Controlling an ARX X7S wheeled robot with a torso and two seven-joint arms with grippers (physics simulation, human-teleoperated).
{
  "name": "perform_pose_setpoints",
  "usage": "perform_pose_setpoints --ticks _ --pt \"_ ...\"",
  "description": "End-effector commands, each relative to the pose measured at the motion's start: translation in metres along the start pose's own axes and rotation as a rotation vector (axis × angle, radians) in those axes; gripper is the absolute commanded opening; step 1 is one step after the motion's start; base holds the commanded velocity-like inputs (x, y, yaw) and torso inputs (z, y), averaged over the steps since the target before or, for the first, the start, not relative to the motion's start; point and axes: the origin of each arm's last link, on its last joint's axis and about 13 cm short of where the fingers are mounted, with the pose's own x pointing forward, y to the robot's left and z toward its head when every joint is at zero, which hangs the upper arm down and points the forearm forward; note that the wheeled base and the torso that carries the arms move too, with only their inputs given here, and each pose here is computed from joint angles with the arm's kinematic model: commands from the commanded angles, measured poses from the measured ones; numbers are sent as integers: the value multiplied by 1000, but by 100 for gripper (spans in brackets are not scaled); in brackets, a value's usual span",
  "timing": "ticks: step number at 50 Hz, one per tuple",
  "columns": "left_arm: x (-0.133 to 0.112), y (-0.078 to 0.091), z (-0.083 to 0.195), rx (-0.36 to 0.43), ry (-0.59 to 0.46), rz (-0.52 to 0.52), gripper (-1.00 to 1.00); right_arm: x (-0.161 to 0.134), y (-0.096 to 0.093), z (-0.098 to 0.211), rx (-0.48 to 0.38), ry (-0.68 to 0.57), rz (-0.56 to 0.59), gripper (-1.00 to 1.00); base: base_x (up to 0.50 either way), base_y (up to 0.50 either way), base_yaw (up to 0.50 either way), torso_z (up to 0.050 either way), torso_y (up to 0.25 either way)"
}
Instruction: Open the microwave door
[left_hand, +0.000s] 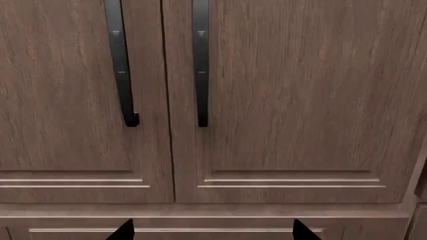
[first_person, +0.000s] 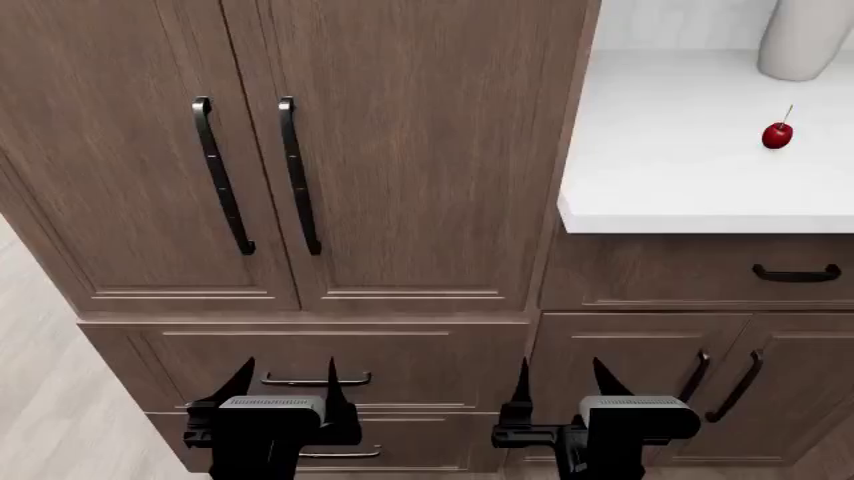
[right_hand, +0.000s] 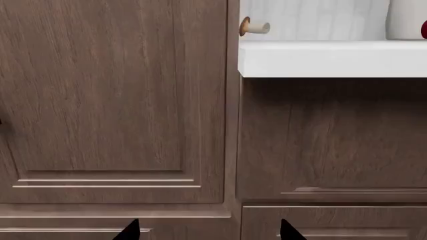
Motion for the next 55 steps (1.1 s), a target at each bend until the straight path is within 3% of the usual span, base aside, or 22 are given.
perform_pose_setpoints --ticks 1,7,18,36,46,55 --pt "0 0 -1 2 0 1 100 0 1 0 2 -1 -1 100 0 0 0 0 0" --pt "0 0 -1 11 -23 -17 100 0 3 2 12 -6 4 100 0 0 0 3 0" --pt "2 2 20 48 -96 -36 100 8 5 25 7 -85 16 100 0 0 0 50 29" --pt "28 15 137 147 -442 -35 100 19 1 116 -64 -386 -8 100 0 0 0 50 20" --pt "19 16 205 208 -632 -47 100 0 6 207 -126 -682 -8 100 0 0 0 50 20" --pt "1 19 255 235 -780 -34 100 -19 7 247 -162 -844 -22 100 0 0 0 50 15"
